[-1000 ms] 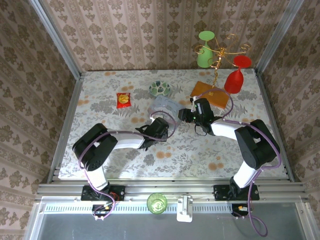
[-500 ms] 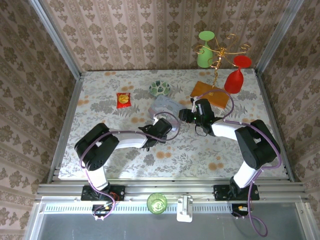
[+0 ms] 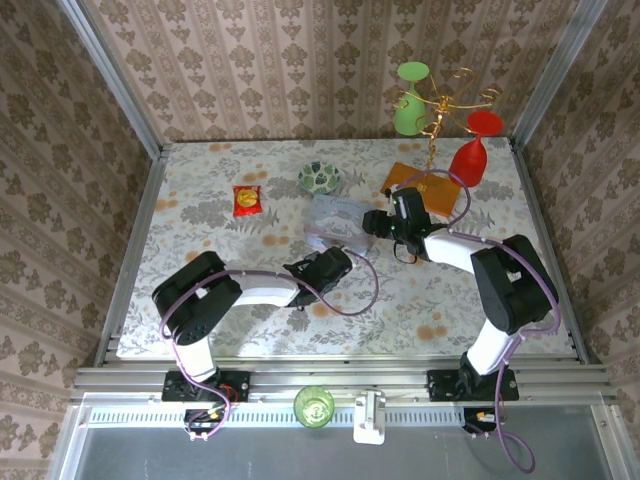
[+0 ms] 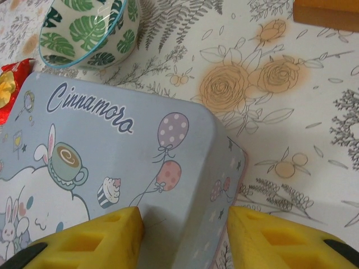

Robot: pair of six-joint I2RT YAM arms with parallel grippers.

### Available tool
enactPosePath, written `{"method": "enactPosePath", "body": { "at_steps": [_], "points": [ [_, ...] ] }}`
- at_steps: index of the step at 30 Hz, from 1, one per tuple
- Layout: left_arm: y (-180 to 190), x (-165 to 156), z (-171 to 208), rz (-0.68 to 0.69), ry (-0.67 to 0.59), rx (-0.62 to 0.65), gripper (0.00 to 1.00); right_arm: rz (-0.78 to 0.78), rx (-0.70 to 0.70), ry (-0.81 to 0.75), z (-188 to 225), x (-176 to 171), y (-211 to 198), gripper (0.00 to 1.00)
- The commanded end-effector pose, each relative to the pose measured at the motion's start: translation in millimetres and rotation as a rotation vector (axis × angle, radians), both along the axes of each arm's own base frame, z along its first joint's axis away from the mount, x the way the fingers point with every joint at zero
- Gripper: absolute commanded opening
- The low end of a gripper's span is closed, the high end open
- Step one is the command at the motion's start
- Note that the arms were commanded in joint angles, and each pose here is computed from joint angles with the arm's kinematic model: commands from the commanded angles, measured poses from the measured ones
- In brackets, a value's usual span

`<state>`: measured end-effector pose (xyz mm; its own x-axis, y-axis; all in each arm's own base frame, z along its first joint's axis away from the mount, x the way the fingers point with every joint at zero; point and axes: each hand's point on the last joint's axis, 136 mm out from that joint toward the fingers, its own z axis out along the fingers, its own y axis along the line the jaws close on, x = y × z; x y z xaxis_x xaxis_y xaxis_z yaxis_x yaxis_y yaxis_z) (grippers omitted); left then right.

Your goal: Unlock the padlock with the key

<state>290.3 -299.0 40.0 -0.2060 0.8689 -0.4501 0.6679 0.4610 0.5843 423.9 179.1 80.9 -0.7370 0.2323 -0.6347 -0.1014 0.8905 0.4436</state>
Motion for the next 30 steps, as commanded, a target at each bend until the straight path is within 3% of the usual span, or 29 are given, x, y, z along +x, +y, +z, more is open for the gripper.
{"method": "enactPosePath", "body": {
  "at_steps": [1, 13, 19, 23, 26, 30],
  "points": [
    [-40.5, 14.6, 47.2, -0.117, -0.184, -0.065, 0.0, 0.095, -0.057, 0.215, -56.1, -42.4, 6.6, 0.46],
    [-101.2, 22.3, 70.9, -0.271, -0.305, -0.083, 0.0, 0.149, -0.021, 0.228, -63.5, -49.1, 20.3, 0.46],
    [-107.1, 16.9, 84.0, -0.247, -0.316, -0.108, 0.0, 0.113, -0.035, 0.234, -64.1, -51.1, 13.1, 0.46],
    [-86.7, -15.6, 99.2, -0.207, -0.125, -0.278, 0.0, 0.059, -0.045, 0.196, -46.2, -46.8, -0.6, 0.48],
    [-78.2, -60.5, 99.9, -0.199, 0.093, -0.441, 0.0, 0.042, -0.047, 0.142, -21.1, -42.1, -5.8, 0.5],
    [-60.3, -95.2, 75.1, -0.06, 0.247, -0.468, 0.0, 0.048, -0.052, 0.1, 4.1, -36.2, -5.8, 0.51]
  ]
}}
